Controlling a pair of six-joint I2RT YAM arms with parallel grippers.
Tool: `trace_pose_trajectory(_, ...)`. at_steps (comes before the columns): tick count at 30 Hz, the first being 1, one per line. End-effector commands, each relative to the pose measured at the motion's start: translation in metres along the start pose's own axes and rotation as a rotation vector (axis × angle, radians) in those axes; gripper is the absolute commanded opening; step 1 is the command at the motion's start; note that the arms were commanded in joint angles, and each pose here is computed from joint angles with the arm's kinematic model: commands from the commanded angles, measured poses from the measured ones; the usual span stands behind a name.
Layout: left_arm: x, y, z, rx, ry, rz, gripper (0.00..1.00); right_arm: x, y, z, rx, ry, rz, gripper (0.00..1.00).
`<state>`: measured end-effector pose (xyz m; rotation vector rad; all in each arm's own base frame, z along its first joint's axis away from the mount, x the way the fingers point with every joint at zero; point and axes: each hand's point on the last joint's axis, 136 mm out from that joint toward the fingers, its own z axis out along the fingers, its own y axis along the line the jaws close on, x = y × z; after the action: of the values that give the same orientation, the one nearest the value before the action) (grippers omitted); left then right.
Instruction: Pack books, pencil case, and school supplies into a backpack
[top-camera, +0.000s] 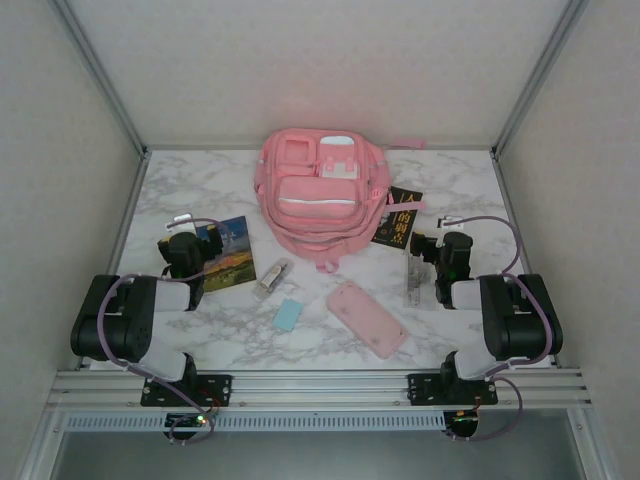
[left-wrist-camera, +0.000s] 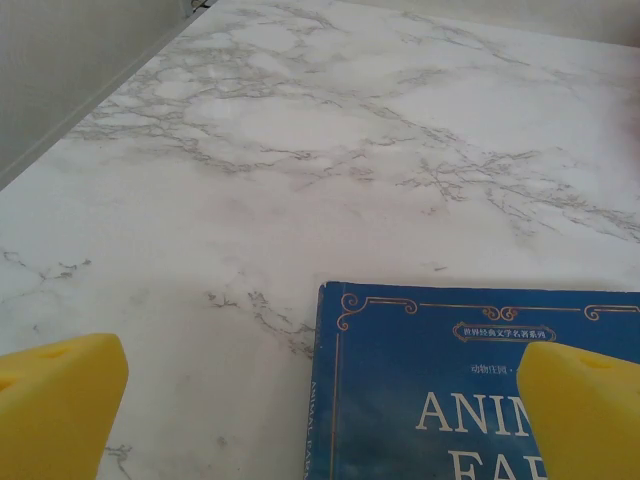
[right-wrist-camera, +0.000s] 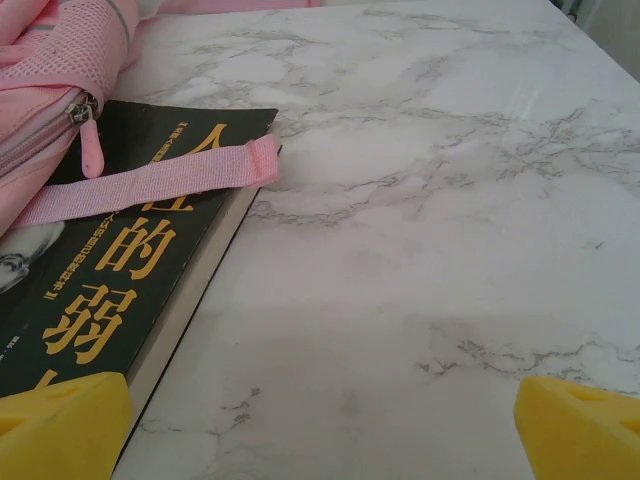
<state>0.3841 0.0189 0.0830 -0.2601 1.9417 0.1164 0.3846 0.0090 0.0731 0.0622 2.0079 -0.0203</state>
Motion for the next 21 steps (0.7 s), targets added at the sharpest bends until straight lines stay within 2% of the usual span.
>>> trace_pose_trajectory(1,-0.0123,-0.0039,0.0041,0.014,-0.033,0.002,1.00,-0.0127,0.0034,0.0031,-0.001,-0.039,-0.015,0.99)
trace_pose_trajectory(21,-0.0120,-0.0041,0.0044,0.021,-0.030,-0.001,1.00,-0.0118,0.0036,0.0031,-0.005,-0.036,-0.015,0.99)
